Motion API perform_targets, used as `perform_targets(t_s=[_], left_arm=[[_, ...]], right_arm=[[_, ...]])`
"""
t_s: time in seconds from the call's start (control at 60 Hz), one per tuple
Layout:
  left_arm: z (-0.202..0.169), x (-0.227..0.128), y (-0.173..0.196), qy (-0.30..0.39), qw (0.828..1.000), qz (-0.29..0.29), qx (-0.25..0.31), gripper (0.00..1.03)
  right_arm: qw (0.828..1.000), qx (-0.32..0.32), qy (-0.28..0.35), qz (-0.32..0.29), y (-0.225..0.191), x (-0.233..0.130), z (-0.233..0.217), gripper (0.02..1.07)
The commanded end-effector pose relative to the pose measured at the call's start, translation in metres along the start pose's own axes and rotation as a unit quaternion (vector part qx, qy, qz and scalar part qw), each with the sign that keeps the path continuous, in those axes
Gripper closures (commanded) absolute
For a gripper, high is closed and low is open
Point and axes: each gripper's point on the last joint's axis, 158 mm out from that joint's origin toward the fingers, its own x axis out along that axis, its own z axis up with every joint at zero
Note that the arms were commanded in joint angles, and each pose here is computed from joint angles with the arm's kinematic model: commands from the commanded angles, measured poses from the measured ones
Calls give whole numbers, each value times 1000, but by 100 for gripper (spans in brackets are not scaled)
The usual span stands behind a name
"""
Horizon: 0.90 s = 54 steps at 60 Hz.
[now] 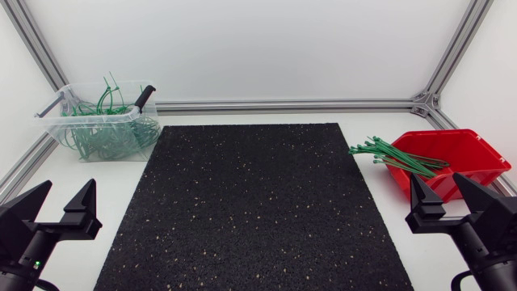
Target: Take a green cable tie from the red box, thread the tail through the head to close it, then place it in the transparent bin on the left.
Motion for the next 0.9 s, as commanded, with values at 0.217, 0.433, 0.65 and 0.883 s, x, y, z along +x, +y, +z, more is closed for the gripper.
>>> perform_targets(t_s=[0.217,0.433,0.65,0.883], left_arm=[[-21,1,3,22,1000,7,-2,4],[-21,1,3,22,1000,7,-2,4],[-21,1,4,22,1000,10,-3,4],[-22,1,4,23,1000,10,-3,4]], right_arm=[[1000,-5,2,3,2,0,-6,5],[999,2,-35,12,5,-6,32,5],[997,1,-79,12,5,-20,91,5],[999,2,-52,6,2,-11,138,5]])
